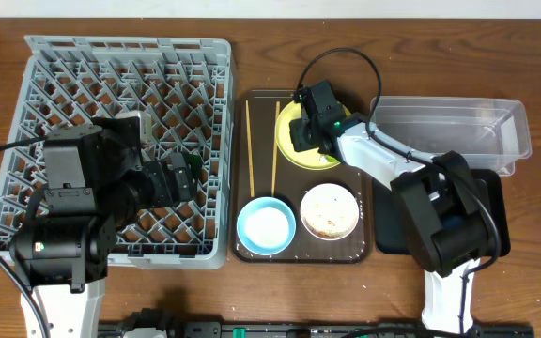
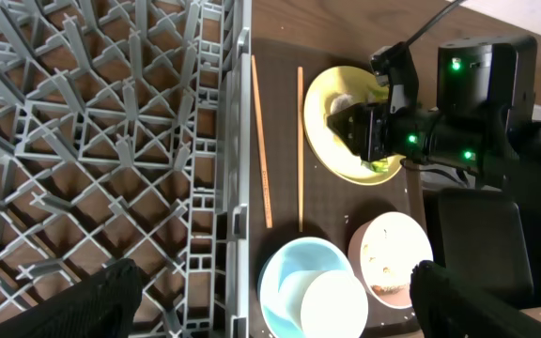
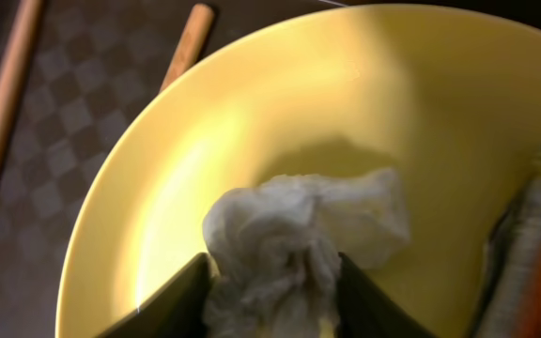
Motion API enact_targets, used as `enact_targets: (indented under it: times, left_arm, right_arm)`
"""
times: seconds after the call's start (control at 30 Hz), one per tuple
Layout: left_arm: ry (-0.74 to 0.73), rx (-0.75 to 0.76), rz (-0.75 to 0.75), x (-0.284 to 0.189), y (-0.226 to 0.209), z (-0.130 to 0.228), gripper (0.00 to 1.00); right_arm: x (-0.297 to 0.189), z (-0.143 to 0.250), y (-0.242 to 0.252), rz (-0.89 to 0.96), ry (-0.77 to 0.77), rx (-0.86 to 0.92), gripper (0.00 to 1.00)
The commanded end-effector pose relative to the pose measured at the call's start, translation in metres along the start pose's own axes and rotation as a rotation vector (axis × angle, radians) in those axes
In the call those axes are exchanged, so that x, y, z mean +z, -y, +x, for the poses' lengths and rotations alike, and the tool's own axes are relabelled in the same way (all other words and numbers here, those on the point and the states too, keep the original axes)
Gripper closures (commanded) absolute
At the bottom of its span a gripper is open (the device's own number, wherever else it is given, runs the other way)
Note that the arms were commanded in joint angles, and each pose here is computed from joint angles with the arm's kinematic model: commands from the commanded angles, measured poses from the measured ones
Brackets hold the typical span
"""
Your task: Sort waste into correct bins and load items into the dishwasher
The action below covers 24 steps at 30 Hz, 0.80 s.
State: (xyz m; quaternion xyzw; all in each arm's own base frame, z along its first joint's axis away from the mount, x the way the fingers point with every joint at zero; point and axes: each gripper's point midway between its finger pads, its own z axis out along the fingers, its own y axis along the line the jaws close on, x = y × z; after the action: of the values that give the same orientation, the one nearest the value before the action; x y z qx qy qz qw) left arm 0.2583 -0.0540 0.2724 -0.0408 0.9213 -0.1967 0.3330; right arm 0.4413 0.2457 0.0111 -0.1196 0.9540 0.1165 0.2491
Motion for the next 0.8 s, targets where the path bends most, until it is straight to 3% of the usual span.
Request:
enact_targets:
  times: [0.0,0.17,0.27,0.4,0.53,0.57,0.6,0.63,0.67,0.77]
  left_arm:
    - [0.018,0.006,0.010,-0.005,0.004,-0.005,0.08]
    - [0.018,0.006,0.010,-0.005,0.004,-0.005,0.08]
    - [0.018,0.006,0.010,-0.005,0.004,-0.005,0.08]
    - [0.018,0.006,0.010,-0.005,0.004,-0.005,0.08]
    - [0.018,0.006,0.010,-0.005,0.004,-0.005,0.07]
    - [0.018,0.006,0.010,-0.005,0.004,-0.005,0.08]
    - [0.018,0.006,0.011,-0.005,0.004,-0.005,0.07]
    - [0.018,0.007,0.010,-0.005,0.004,-0.005,0.07]
    - [0.018,0.006,0.010,-0.005,0.004,-0.005,0.08]
    - [0.018,0.006,0.010,-0.005,0.004,-0.005,0.08]
  right_arm:
    - [-0.013,-0.011,-0.006,-0.025,0.021,0.024,0.99]
    - [-0.091,-0.055,-0.003,-0.040,0.152,0.058,0.99]
    - [-0.140,-0.070,0.024,0.014,0.218,0.163,0.99]
    - [-0.175,-0.061,0.086,0.181,0.223,0.389,0.99]
    - [-0.169,-0.027,0.144,0.300,0.117,0.540,0.99]
    - [-0.164,-0.023,0.152,0.317,0.101,0.555,0.96]
    - [-0.158,-0.018,0.162,0.331,0.084,0.571,0.81]
    - [-0.153,-0.017,0.168,0.330,0.074,0.561,0.44]
    - [-0.149,-0.019,0.168,0.303,0.068,0.524,0.29]
    - [-0.152,-0.030,0.157,0.209,0.077,0.410,0.28]
